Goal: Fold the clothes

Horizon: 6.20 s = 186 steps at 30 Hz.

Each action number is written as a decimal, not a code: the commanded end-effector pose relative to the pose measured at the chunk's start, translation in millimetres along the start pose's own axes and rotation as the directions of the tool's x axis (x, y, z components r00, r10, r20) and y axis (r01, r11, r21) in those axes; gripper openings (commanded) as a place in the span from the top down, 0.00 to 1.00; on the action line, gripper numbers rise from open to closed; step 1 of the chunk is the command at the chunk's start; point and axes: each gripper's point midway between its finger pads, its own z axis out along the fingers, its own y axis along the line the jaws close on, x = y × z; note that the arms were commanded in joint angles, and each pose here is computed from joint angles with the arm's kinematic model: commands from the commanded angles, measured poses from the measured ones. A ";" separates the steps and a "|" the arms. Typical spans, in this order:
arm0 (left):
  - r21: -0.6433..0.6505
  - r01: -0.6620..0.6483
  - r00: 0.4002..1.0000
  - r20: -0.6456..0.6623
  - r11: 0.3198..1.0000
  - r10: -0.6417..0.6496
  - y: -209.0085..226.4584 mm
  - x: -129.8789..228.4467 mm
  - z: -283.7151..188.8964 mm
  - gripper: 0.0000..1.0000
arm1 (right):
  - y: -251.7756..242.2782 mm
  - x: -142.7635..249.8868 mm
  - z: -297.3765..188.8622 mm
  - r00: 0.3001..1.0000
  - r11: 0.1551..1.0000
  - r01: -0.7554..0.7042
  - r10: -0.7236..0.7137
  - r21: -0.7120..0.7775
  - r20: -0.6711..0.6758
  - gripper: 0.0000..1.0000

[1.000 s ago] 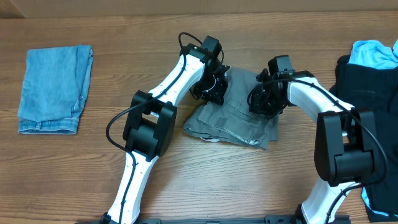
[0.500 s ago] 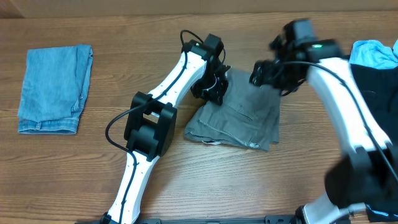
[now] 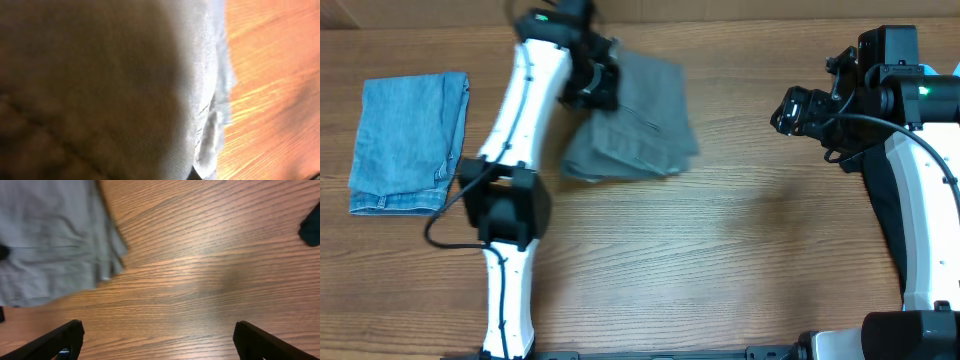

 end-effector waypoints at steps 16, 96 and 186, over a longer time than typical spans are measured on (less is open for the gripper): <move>0.089 0.362 0.893 0.254 0.928 -0.372 155.2 -16.7 -110.2 0.96 | -6.8 18.0 0.3 0.997 0.999 -0.015 0.017 0.028 -0.072 0.00; -0.049 0.931 0.333 0.523 0.362 -0.785 341.2 147.4 -260.8 0.18 | -17.4 40.7 10.4 0.987 0.998 -0.005 0.015 0.060 -0.163 0.00; -0.222 0.943 0.280 0.123 0.248 -0.952 385.9 240.2 -99.3 0.96 | -14.0 23.1 12.8 0.996 0.999 0.010 -0.005 0.045 -0.093 0.00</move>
